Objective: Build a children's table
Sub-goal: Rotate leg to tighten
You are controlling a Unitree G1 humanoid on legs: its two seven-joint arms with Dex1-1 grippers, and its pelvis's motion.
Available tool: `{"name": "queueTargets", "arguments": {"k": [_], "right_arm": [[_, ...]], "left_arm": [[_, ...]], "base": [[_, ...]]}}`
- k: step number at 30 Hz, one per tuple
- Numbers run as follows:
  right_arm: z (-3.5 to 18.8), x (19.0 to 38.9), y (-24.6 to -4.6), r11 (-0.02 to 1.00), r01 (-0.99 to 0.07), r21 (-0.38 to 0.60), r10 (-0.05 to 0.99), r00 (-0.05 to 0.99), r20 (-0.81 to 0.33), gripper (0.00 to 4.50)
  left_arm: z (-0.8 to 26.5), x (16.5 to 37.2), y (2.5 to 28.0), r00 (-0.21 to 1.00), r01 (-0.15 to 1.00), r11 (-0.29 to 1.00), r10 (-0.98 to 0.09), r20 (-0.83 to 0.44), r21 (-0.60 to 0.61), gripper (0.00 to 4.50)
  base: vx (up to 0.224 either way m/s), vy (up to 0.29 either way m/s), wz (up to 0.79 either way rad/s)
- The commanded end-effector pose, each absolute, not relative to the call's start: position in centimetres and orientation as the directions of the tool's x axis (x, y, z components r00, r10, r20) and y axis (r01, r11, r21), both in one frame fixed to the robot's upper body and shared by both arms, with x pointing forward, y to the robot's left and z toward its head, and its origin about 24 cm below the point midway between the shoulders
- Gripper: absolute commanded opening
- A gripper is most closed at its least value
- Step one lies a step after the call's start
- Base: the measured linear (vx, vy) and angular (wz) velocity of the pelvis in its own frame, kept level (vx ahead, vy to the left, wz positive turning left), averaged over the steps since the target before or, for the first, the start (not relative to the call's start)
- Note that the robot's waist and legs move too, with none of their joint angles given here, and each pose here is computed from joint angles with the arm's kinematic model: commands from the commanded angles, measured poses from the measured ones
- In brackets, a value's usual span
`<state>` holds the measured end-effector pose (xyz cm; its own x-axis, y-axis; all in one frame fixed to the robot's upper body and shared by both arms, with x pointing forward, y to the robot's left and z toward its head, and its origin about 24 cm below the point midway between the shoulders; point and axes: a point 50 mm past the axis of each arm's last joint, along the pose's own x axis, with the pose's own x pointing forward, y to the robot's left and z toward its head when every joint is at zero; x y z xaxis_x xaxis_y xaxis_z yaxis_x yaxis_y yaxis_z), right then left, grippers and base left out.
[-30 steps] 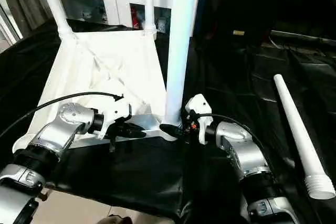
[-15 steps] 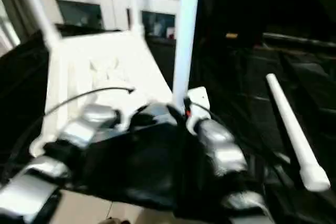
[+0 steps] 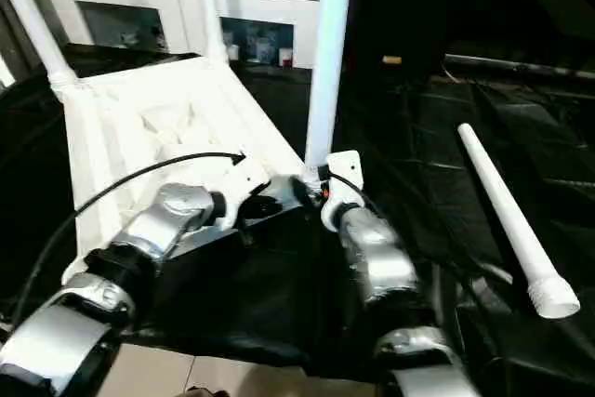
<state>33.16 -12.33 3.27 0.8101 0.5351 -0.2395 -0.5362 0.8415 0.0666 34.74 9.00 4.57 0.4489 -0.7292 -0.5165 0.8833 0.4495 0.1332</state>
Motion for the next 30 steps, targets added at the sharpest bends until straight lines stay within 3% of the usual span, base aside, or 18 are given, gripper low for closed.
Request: {"name": "queueTargets", "arguments": {"k": [1, 6, 13, 16, 23, 30], "right_arm": [[4.1, 32.3, -11.1, 0.696, -0.716, 0.054, 0.707, 0.671, -0.222, 3.87], [5.0, 31.7, -12.9, 0.613, -0.789, 0.036, 0.772, 0.589, -0.241, 3.87], [5.2, 31.0, -13.6, 0.513, -0.857, 0.049, 0.831, 0.482, -0.276, 3.87], [5.1, 30.9, -13.6, 0.506, -0.861, 0.047, 0.834, 0.474, -0.283, 3.87], [4.8, 30.7, -13.7, 0.483, -0.874, 0.048, 0.840, 0.447, -0.309, 3.19], [4.7, 30.7, -13.7, 0.482, -0.875, 0.047, 0.839, 0.446, -0.312, 2.83]], "left_arm": [[4.3, 34.2, 9.5, 0.406, 0.909, 0.396, -0.764, -0.502, 0.133, 0.00], [4.9, 33.0, 10.7, 0.257, 0.965, 0.250, -0.844, -0.471, 0.078, 0.00], [5.3, 31.6, 11.5, 0.084, 0.995, 0.098, -0.885, -0.459, -0.007, 0.00], [5.2, 31.5, 11.6, 0.081, 0.995, 0.096, -0.884, -0.460, -0.009, 0.00], [5.2, 31.5, 11.7, 0.080, 0.995, 0.096, -0.880, -0.468, -0.010, 0.00], [5.2, 31.5, 11.8, 0.091, 0.994, 0.106, -0.876, -0.473, -0.007, 0.00]], "base": [[0.000, 0.000, 0.00], [0.000, 0.000, 0.00], [0.035, -0.002, 0.02], [0.036, 0.008, 0.00], [0.000, 0.000, 0.00], [0.000, 0.000, 0.00]]}}
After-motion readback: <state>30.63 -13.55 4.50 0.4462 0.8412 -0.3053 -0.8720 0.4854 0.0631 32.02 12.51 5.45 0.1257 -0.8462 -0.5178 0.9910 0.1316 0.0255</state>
